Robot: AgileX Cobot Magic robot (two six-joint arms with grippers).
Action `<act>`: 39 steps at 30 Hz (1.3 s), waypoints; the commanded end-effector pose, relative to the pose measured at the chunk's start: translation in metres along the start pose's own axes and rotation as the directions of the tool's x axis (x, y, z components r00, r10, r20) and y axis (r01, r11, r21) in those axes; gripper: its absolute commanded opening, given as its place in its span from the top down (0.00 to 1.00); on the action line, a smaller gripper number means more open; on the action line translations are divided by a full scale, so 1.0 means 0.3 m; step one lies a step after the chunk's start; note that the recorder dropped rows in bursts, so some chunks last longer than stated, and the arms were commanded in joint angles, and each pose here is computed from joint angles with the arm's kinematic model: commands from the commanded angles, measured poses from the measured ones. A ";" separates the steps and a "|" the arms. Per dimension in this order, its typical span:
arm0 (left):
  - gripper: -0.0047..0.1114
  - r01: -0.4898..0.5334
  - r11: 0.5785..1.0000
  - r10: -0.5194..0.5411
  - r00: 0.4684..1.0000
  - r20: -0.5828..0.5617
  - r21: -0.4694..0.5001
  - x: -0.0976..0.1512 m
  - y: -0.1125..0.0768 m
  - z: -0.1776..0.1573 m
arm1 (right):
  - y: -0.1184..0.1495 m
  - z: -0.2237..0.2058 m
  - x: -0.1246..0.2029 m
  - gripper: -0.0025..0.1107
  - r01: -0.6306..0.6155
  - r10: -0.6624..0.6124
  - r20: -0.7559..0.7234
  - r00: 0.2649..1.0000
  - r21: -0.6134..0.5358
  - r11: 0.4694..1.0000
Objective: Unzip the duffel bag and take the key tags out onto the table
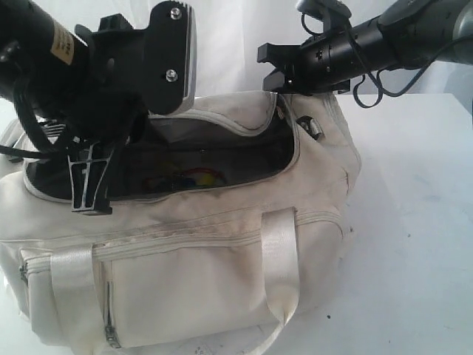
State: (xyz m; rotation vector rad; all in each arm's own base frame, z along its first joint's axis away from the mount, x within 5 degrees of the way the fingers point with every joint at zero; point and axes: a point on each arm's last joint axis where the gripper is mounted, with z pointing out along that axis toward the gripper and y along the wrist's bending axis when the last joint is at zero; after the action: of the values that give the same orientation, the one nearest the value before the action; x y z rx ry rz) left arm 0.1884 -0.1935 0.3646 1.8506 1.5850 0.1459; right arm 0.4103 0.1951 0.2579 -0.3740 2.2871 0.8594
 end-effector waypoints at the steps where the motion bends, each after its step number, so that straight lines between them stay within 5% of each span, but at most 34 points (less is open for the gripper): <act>1: 0.96 0.041 0.995 -0.043 0.999 0.016 0.090 0.008 -0.049 -0.077 | -0.072 -0.007 -0.053 0.98 0.020 -0.041 0.149 0.988 0.142 0.990; 17: 0.96 0.044 0.997 -0.047 0.998 0.040 0.067 0.003 -0.043 -0.082 | -0.074 0.006 -0.027 0.96 0.061 -0.070 0.071 0.995 0.126 0.990; 20: 0.96 0.045 0.996 -0.048 0.998 0.035 0.076 0.002 -0.045 -0.074 | -0.070 0.005 -0.024 0.86 0.062 -0.069 0.061 0.996 0.117 0.991; 29: 0.96 0.045 0.995 -0.048 0.999 0.026 0.088 0.000 -0.046 -0.057 | -0.021 -0.057 -0.048 0.33 0.083 -0.089 0.067 0.994 0.082 0.993; 39: 0.96 0.044 0.994 -0.046 0.999 0.015 0.101 -0.005 -0.043 -0.025 | 0.079 -0.266 -0.118 0.31 0.257 -0.275 0.117 0.954 0.153 0.954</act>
State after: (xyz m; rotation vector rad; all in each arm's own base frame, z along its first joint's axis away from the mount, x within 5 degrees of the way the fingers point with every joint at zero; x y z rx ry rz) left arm 0.1805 -0.1885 0.3639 1.8750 1.6274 0.1020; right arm 0.3969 0.1696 0.3162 -0.5029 2.1287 0.6126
